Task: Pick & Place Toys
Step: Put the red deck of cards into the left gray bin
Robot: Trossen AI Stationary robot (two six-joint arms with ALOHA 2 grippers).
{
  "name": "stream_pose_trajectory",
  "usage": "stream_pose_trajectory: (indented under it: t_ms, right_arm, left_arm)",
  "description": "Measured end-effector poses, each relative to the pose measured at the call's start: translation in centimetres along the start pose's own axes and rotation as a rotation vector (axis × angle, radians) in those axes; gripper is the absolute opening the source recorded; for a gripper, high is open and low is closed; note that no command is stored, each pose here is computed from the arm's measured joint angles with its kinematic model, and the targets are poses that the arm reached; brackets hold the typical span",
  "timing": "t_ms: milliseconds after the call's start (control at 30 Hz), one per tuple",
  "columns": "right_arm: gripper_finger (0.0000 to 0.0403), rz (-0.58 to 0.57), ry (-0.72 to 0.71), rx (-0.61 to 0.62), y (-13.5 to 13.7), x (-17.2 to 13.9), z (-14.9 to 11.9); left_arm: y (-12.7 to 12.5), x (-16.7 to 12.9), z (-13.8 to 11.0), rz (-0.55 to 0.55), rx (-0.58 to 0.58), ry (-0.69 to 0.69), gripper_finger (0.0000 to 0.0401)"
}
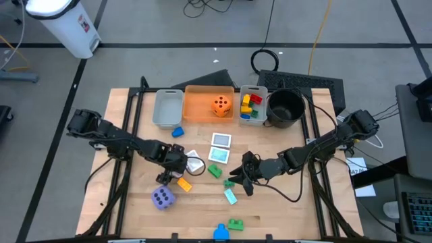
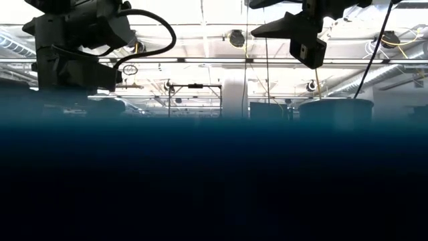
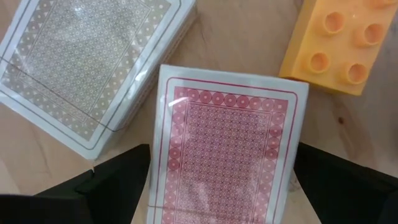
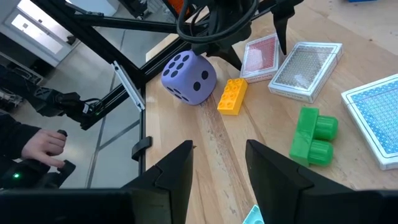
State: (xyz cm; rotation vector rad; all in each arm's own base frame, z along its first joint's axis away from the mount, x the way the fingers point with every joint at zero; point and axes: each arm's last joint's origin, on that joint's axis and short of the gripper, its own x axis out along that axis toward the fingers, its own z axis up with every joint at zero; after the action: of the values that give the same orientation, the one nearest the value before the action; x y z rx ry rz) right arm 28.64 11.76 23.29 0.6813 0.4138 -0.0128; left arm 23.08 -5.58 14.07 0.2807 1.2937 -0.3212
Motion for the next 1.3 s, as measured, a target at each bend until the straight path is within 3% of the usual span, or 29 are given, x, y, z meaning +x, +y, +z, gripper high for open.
stream_pose_trajectory:
  t_ms: [167, 433, 733, 867, 1100, 1300]
  right_arm:
    - [0.0141, 0.0, 0.0, 0.0, 0.0, 0.0, 0.0]
    - [0.0141, 0.0, 0.0, 0.001, 0.0, 0.0, 0.0]
    - [0.0141, 0.0, 0.0, 0.0, 0.0, 0.0, 0.0]
    - [0.0141, 0.0, 0.0, -0.004, 0.0, 0.0, 0.0]
    - [0.0141, 0.002, -0.002, -0.029, 0.0, 0.0, 0.0]
    - [0.0141, 0.011, -0.011, -0.049, 0.1, 0.0, 0.1]
  left_arm:
    - [0.0, 0.0, 0.0, 0.0, -0.025, 0.0, 0.0385]
    - [0.0, 0.0, 0.0, 0.001, -0.063, -0.003, 0.0309]
    - [-0.1, -0.2, -0.1, -0.014, -0.137, 0.005, 0.0338]
    - [-0.2, -1.1, -0.3, -0.034, -0.149, 0.02, 0.0314]
    - [-0.3, -4.4, -0.4, -0.038, -0.209, -0.012, 0.0307]
    - [-0.2, -8.7, 0.2, -0.028, -0.325, -0.119, 0.0338]
